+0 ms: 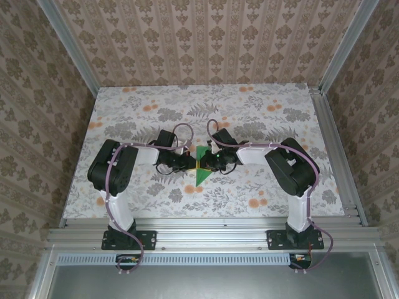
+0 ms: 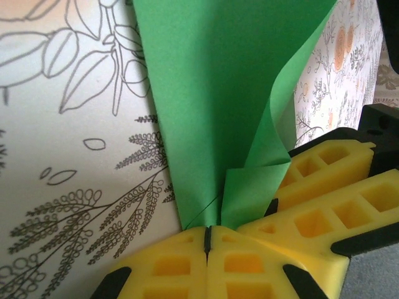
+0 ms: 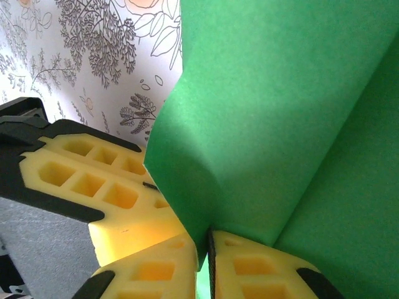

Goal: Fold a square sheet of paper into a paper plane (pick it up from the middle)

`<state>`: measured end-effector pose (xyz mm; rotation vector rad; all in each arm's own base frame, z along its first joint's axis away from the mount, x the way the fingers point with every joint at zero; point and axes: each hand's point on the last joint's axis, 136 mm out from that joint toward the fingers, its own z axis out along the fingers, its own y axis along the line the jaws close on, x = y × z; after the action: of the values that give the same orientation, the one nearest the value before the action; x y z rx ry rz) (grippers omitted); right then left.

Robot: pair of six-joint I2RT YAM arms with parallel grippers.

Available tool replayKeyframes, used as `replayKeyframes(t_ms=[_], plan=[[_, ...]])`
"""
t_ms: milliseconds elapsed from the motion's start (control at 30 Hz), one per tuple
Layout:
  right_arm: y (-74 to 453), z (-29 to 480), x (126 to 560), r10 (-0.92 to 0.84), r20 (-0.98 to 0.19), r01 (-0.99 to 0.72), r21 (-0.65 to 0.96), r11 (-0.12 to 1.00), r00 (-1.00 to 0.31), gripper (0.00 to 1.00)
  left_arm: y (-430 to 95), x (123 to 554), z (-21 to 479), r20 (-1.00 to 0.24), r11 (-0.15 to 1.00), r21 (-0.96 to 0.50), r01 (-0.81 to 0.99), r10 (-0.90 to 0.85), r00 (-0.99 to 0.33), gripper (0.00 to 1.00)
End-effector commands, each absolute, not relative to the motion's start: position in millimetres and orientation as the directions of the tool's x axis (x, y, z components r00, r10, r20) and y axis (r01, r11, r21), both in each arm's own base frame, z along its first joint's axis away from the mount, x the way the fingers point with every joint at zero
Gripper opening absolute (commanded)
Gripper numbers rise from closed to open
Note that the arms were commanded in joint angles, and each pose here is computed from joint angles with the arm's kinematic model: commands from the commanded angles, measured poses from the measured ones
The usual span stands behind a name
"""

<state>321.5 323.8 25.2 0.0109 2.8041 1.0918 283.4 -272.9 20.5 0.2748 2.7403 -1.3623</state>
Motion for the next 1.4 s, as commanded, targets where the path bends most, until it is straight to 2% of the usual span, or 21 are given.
replayKeyframes(t_ms=[0, 500, 767, 933, 1367], plan=[[330, 39, 318, 0.039, -0.146, -0.075, 0.698, 0.712, -0.989, 0.14, -265, 279, -9, -0.11, 0.652, -0.739, 0.172, 0.134, -0.985, 0.0], [339, 40, 318, 0.008, -0.155, -0.104, 0.701, 0.705, -0.988, 0.1, -260, 276, -17, -0.103, 0.664, -0.729, 0.166, 0.134, -0.986, 0.0], [326, 17, 312, 0.008, -0.103, -0.06, 0.633, 0.772, -0.995, 0.08, -262, 284, 3, -0.139, 0.656, -0.732, 0.185, 0.122, -0.983, 0.0], [322, 16, 311, 0.006, -0.104, -0.059, 0.614, 0.787, -0.995, 0.08, -254, 288, 13, -0.173, 0.754, -0.61, 0.243, 0.172, -0.97, 0.0], [322, 17, 312, 0.005, -0.105, -0.061, 0.615, 0.786, -0.994, 0.08, -254, 283, 16, -0.178, 0.795, -0.533, 0.288, 0.228, -0.957, 0.0]])
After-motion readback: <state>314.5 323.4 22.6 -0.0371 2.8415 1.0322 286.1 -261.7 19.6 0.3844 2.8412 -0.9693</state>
